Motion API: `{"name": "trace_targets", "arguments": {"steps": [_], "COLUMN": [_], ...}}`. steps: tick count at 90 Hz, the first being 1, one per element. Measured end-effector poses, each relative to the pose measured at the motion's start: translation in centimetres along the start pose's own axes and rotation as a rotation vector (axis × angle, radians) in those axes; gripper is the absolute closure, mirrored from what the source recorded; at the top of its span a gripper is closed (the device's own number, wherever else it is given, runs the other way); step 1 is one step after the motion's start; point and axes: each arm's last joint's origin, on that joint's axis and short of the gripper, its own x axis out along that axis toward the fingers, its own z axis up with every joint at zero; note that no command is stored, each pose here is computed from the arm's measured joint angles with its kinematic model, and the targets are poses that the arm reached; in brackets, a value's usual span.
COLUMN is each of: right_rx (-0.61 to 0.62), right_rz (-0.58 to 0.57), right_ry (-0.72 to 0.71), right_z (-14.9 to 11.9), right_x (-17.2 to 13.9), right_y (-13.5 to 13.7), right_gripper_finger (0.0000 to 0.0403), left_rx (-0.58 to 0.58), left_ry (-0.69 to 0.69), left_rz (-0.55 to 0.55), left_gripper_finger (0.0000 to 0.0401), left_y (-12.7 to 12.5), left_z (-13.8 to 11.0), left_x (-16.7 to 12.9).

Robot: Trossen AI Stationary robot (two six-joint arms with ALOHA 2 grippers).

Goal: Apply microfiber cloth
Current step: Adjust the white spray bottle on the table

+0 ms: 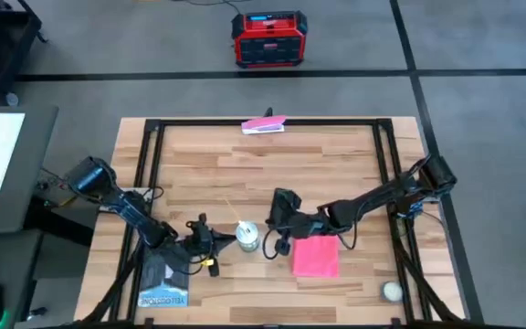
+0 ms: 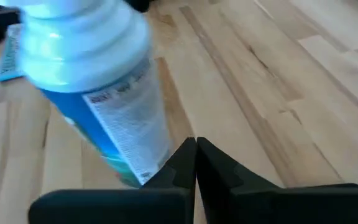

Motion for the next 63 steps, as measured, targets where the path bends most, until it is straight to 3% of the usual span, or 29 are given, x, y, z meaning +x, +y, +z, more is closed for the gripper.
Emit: {"name": "trace_targets", "arguments": {"steps": [63], "right_rx": [0.024], "right_rz": [0.108], "right_ry": [-0.068], "right_z": [0.4], "right_x": [-0.6], "right_y": [1.6], "right_gripper_finger": [0.0403], "left_rx": [0.075], "left_ry": [0.01], "left_rz": [0.06], "left_gripper_finger": [0.0401], "left_y": [1.3], "left_z": [0.5], "left_x": [1.6]}}
